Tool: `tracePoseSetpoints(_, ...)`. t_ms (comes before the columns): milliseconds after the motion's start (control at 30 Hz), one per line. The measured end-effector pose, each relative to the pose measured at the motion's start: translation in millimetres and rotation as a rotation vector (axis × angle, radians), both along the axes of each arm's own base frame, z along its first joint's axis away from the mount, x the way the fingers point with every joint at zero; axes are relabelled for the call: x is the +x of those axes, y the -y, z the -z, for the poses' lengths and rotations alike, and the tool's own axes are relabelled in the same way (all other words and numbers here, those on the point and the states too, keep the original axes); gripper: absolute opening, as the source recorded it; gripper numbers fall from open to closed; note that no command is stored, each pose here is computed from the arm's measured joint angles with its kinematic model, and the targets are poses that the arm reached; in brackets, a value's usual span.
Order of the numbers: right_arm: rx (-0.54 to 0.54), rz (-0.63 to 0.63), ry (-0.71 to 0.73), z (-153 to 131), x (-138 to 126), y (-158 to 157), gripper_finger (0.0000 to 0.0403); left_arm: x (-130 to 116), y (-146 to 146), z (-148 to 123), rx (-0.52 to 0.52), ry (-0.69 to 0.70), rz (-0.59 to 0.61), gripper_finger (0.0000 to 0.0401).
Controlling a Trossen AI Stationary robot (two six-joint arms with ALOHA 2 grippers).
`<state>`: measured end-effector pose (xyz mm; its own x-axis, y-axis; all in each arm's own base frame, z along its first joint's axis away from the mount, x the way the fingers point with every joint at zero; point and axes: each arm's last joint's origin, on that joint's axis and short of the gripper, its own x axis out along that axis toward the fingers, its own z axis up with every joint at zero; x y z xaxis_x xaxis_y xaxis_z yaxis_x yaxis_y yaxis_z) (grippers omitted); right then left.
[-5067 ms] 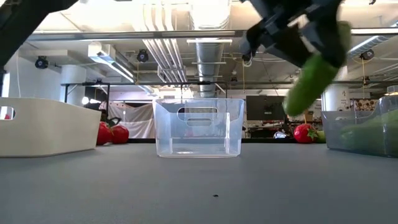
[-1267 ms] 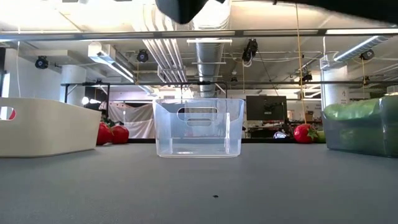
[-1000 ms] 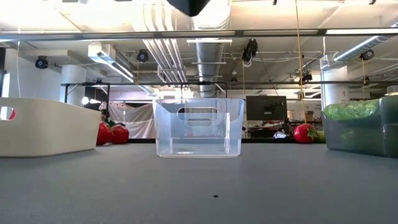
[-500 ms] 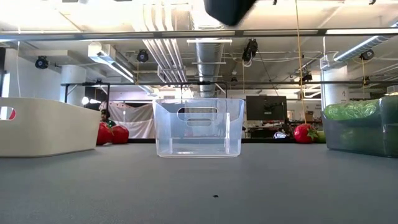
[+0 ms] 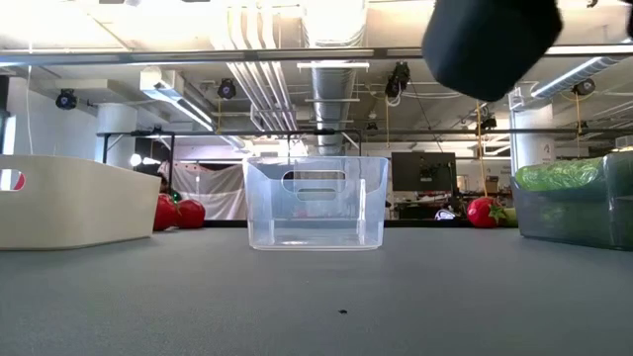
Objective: Sort produce into baskets
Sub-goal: Put the red tomato into the transparent bin
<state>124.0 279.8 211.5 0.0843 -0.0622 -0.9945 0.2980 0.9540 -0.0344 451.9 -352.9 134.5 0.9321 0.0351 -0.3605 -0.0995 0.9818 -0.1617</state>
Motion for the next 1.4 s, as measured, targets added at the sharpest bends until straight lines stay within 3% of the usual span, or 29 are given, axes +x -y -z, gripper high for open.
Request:
tracePoseSetpoints(467, -0.003, -0.038, -0.022, 32, 2, 14, 0.0305, 1, -1, 2, 0.022, -0.009, 0.007, 0.0194)
tracePoseSetpoints(767, 0.007, -0.066, -0.026, 46, 1, 18, 0.0285, -6, -7, -1, 0.075, -0.108, -0.039, 0.0194)
tracePoseSetpoints(1000, 0.004, -0.005, -0.035, 51, 4, 23, 0.0335, -6, -9, -2, 0.088, -0.130, -0.044, 0.0194)
tracePoseSetpoints(1133, -0.036, -0.043, -0.060, 58, 4, 26, 0.0367, -5, -11, -1, 0.093, -0.136, -0.049, 0.0194)
tracePoseSetpoints(1400, -0.044, -0.025, -0.052, 60, 5, 31, 0.0341, -4, -15, 1, 0.125, -0.150, -0.069, 0.0194)
